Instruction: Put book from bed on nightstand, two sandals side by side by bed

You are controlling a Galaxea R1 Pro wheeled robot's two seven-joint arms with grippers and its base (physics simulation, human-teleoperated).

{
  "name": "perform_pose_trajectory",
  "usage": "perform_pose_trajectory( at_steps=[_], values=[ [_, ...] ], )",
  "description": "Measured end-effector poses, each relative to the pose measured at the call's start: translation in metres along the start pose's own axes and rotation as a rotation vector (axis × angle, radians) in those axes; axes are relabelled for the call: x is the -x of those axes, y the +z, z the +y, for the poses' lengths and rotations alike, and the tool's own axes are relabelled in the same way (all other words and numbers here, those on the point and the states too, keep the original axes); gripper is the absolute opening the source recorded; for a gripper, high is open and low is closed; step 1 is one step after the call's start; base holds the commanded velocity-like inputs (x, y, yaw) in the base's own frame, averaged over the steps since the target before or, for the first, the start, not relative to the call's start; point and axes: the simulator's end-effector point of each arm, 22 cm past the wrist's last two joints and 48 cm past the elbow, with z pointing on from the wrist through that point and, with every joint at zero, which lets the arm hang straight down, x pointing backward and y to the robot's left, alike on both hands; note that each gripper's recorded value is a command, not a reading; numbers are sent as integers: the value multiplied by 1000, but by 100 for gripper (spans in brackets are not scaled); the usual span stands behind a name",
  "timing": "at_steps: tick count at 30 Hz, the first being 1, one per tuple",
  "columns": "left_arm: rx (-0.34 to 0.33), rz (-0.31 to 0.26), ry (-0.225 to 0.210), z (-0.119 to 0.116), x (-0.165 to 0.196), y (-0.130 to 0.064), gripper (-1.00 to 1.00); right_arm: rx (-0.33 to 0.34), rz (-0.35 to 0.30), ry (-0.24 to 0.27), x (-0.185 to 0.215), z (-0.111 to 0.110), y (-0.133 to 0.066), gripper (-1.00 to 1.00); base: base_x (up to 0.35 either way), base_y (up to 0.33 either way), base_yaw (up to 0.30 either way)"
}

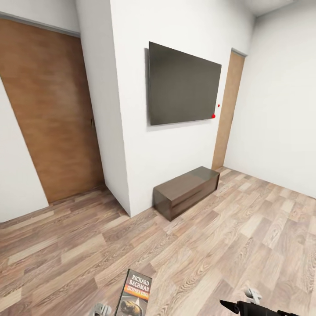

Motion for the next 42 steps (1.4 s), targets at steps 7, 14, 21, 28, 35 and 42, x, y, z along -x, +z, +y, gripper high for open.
perform_pose_trajectory(
  at_steps=[7, 14, 21, 28, 35, 42],
  values=[
    [-1, 0, 0, 0, 0, 0, -100, 0, 0, 0, 0, 0, 0, 100, 1, 0, -227],
    [-1, 0, 0, 0, 0, 0, -100, -1, 0, 0, 0, 0, 0, 100, 0, 0, -228],
    [-1, 0, 0, 0, 0, 0, -100, -1, 0, 0, 0, 0, 0, 100, 0, 0, -231],
    [-1, 0, 0, 0, 0, 0, -100, -1, 0, 0, 0, 0, 0, 100, 0, 0, -232],
    [0, 0, 0, 0, 0, 0, -100, -1, 0, 0, 0, 0, 0, 100, 0, 0, -232],
    [-1, 0, 1, 0, 1, 0, -100, -1, 0, 0, 0, 0, 0, 100, 0, 0, -232]
  ],
)
